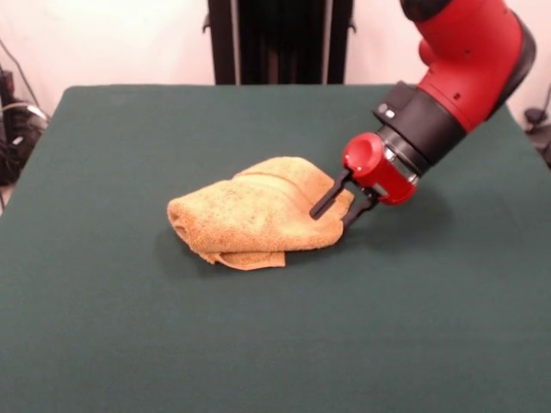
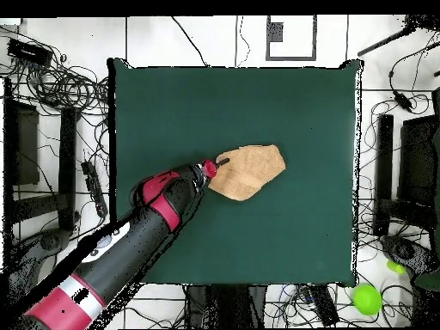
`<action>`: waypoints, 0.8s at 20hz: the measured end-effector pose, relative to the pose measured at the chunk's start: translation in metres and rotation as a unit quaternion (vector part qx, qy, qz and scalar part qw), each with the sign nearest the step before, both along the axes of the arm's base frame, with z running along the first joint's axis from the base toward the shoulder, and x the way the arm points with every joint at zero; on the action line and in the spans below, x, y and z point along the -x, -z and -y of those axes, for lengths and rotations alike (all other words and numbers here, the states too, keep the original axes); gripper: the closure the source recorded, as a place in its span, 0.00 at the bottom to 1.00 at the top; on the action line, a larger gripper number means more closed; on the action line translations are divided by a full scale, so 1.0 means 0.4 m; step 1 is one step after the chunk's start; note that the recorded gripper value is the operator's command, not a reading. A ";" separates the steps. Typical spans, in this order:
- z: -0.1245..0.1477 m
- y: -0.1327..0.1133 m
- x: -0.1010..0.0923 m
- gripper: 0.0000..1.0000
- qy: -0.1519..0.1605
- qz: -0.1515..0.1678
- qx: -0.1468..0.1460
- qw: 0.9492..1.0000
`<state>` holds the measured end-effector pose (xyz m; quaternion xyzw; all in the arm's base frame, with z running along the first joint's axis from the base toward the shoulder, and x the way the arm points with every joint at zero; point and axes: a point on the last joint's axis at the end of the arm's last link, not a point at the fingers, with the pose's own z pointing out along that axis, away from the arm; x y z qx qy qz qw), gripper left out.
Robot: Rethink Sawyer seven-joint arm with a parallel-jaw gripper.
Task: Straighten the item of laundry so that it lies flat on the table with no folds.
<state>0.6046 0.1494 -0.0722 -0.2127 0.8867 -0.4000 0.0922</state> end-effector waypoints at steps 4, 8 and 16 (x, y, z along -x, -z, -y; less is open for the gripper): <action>0.015 -0.001 0.011 0.00 0.008 0.003 0.001 1.000; 0.026 -0.001 0.017 0.00 0.010 0.007 0.002 1.000; 0.060 0.000 0.036 1.00 0.016 0.034 0.000 0.999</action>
